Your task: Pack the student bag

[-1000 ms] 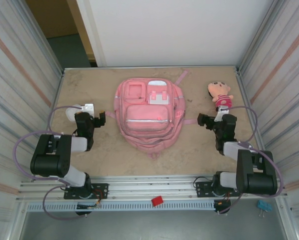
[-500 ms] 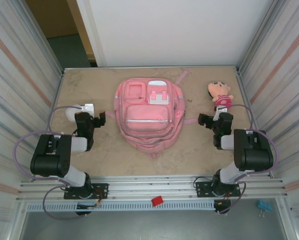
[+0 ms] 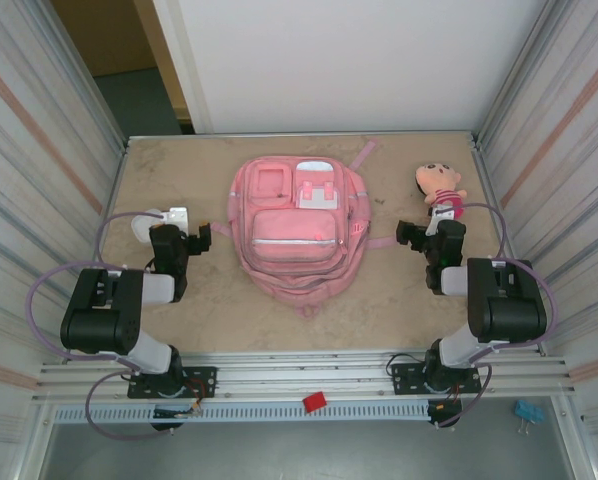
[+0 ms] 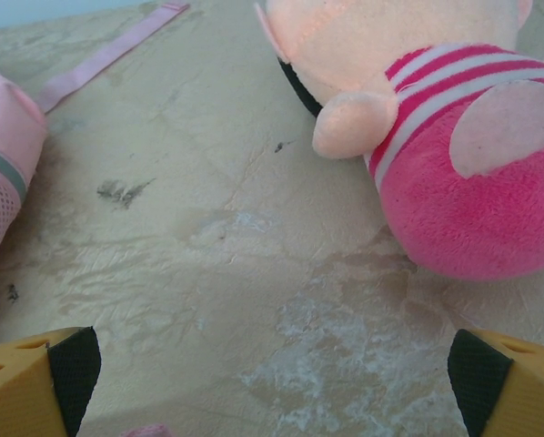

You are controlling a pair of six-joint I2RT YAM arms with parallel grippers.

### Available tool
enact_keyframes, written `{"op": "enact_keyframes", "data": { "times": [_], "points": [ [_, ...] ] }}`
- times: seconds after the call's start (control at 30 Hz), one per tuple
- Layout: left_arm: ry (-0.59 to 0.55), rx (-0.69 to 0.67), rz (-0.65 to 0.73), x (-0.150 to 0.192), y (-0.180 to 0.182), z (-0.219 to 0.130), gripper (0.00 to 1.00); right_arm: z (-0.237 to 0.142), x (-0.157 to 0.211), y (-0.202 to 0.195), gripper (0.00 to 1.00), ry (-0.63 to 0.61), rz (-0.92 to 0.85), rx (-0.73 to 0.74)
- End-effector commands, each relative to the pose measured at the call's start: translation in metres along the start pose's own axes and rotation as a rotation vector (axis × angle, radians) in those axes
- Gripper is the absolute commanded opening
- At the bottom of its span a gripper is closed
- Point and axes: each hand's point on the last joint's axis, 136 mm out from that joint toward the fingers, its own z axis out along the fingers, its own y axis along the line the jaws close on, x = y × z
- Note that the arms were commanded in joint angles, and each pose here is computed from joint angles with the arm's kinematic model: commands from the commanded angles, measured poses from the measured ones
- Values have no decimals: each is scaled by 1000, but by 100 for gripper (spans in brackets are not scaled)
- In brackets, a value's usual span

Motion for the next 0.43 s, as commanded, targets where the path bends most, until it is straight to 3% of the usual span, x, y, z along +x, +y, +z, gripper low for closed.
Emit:
{"op": "enact_keyframes", "data": {
  "times": [0.0,0.4],
  "points": [
    [-14,2,-11,-6,-1,1,99,1,-9,0,99,-23,-29,7],
    [-14,3,-9,-6,-1,1,99,1,-9,0,99,-22,-28,7]
  ]
}}
